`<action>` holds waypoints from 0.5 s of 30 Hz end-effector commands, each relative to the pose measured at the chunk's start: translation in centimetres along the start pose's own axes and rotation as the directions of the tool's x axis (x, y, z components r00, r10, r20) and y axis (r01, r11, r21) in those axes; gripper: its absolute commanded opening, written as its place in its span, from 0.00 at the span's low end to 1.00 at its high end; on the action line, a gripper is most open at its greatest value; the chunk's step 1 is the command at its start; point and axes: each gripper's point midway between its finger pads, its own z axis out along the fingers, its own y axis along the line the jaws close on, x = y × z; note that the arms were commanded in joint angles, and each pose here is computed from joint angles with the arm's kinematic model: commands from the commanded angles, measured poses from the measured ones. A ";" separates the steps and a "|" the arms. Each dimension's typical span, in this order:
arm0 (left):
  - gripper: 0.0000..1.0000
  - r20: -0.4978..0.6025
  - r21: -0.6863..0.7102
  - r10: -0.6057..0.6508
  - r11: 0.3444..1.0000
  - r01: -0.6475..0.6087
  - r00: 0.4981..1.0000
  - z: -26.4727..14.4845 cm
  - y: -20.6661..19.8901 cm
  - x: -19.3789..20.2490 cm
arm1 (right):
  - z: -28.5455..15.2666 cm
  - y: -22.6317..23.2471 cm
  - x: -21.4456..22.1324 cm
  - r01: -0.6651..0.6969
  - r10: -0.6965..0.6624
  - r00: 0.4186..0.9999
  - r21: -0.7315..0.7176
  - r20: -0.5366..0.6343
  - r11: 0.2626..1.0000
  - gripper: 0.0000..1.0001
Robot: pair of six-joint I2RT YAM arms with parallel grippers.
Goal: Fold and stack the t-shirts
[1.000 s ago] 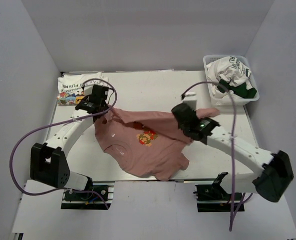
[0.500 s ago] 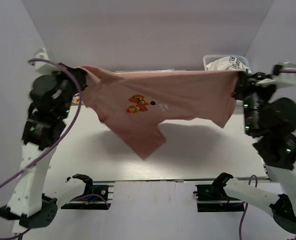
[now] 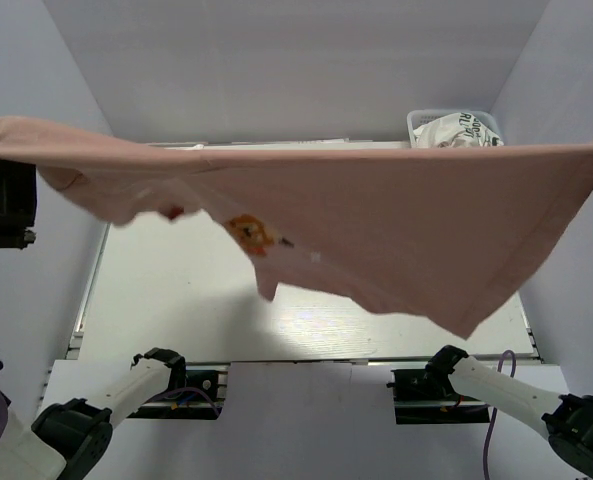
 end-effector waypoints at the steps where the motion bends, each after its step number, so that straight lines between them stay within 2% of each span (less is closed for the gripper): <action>1: 0.00 -0.056 -0.020 0.028 0.999 -0.029 0.998 1.2 0.8 1.9 | 0.6 0.4 1.8 0.061 -0.062 0.997 -0.016 -0.048 0.998 0.00; 3: 0.00 -0.080 -0.030 0.029 0.999 -0.031 0.996 2.3 1.2 3.0 | 2.0 -0.2 3.9 0.082 -0.078 0.993 0.050 -0.084 0.995 0.00; 4: 0.00 -0.098 -0.050 0.030 0.998 -0.035 0.995 3.0 1.9 4.1 | 1.9 -0.8 3.6 0.087 -0.082 0.995 0.079 -0.064 0.993 0.00; 5: 0.00 -0.125 -0.061 0.030 0.997 -0.038 0.992 3.6 2.4 5.3 | 3.0 -0.6 6.8 0.113 -0.101 0.986 0.093 -0.133 0.989 0.00; 6: 0.00 -0.171 -0.096 0.030 0.994 -0.047 0.985 4.9 3.7 7.7 | 3.3 -2.7 7.5 0.128 -0.096 0.985 0.231 -0.146 0.964 0.00; 7: 0.00 -0.189 -0.118 0.030 0.992 -0.053 0.981 5.6 4.4 9.0 | 3.9 -3.6 7.7 0.155 -0.118 0.983 0.291 -0.140 0.944 0.00; 8: 0.00 -0.214 -0.145 0.043 0.987 -0.075 0.976 6.4 5.5 10.5 | 5.5 -3.4 13.9 0.260 -0.177 0.946 0.310 -0.272 0.914 0.00; 9: 0.00 -0.296 -0.189 0.048 0.976 -0.108 0.954 7.4 7.7 14.8 | 5.1 -6.5 13.0 0.304 -0.195 0.947 0.509 -0.257 0.806 0.00; 11: 0.00 -0.337 -0.275 0.050 0.950 -0.149 0.940 8.5 10.9 18.8 | 6.2 -7.2 20.4 0.477 -0.267 0.866 0.539 -0.422 0.694 0.00; 13: 0.00 -0.454 -0.382 0.044 0.893 -0.239 0.890 8.3 16.2 26.7 | 6.9 -7.5 28.4 0.563 -0.281 0.798 0.495 -0.533 0.662 0.00; 14: 0.00 -0.526 -0.448 0.028 0.840 -0.305 0.850 6.8 19.6 31.4 | 7.9 -7.1 32.7 0.588 -0.285 0.757 0.421 -0.589 0.691 0.00; 15: 0.00 -0.550 -0.498 0.002 0.802 -0.330 0.835 6.1 21.8 33.9 | 7.1 -8.0 36.7 0.567 -0.214 0.727 0.395 -0.653 0.723 0.00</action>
